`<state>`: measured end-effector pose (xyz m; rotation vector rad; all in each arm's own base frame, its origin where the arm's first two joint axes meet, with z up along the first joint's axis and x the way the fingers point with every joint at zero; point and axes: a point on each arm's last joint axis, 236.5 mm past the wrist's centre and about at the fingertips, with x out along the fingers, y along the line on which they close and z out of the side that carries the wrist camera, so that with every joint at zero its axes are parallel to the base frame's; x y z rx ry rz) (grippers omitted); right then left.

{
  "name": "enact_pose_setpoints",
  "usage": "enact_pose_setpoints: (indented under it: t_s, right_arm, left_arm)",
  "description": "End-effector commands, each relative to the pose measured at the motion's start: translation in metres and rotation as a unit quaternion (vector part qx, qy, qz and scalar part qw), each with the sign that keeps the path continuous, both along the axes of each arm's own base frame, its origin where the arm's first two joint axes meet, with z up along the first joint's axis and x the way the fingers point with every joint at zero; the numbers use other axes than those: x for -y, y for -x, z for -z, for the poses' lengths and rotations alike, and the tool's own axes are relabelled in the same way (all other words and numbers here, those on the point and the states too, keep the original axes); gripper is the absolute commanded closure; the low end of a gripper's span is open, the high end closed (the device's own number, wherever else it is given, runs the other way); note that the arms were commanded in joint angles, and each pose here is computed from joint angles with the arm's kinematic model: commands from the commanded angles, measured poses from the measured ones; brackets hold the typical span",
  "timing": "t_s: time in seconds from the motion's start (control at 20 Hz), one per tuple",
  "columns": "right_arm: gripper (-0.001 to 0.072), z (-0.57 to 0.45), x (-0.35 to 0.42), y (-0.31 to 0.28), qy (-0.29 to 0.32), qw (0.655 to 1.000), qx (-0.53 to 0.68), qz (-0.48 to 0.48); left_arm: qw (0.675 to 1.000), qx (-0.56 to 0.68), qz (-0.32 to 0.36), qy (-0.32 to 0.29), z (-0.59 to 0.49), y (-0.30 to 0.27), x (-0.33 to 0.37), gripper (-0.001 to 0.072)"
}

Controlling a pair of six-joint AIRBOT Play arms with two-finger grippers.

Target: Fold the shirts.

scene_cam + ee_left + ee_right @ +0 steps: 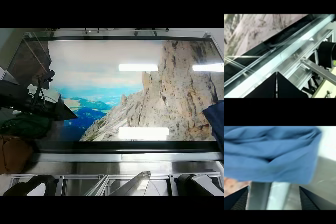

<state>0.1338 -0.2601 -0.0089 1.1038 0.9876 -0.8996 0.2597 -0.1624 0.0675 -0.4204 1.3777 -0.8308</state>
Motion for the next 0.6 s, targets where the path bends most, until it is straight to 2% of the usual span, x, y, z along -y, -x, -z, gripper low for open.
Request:
enact_pose_setpoints:
  t_s: [0.0, 0.05, 0.1, 0.15, 0.3, 0.4, 0.55]
  right_arm:
    - [0.0008, -0.023, -0.026, -0.042, -0.041, 0.995, 0.086, -0.009]
    - [0.0022, -0.037, -0.039, -0.068, -0.050, 0.990, 0.130, -0.035]
    - [0.0288, -0.056, -0.057, -0.098, -0.053, 0.979, 0.184, -0.075]
    - [0.0697, -0.081, -0.083, -0.130, -0.057, 0.959, 0.245, -0.131]
    - [0.0690, -0.152, -0.196, -0.194, -0.076, 0.877, 0.369, -0.297]
    - [0.0690, -0.175, -0.272, -0.204, -0.075, 0.826, 0.394, -0.396]
    - [0.0690, -0.193, -0.365, -0.195, -0.026, 0.749, 0.410, -0.520]
  left_arm:
    - [0.999, 0.033, 0.005, 0.000, -0.017, -0.003, 0.000, 0.0691]
    - [0.999, 0.049, 0.005, -0.001, -0.023, -0.004, 0.000, 0.0691]
    - [0.998, 0.064, 0.003, -0.002, -0.029, -0.004, 0.000, 0.0691]
    - [0.997, 0.077, 0.001, -0.004, -0.035, -0.003, -0.001, 0.0691]
    - [0.991, 0.131, -0.019, -0.007, -0.055, -0.008, -0.002, 0.0691]
    - [0.986, 0.165, -0.035, -0.012, -0.066, -0.013, -0.004, 0.0692]
    - [0.983, 0.174, -0.051, -0.009, -0.075, -0.003, -0.004, 0.0692]
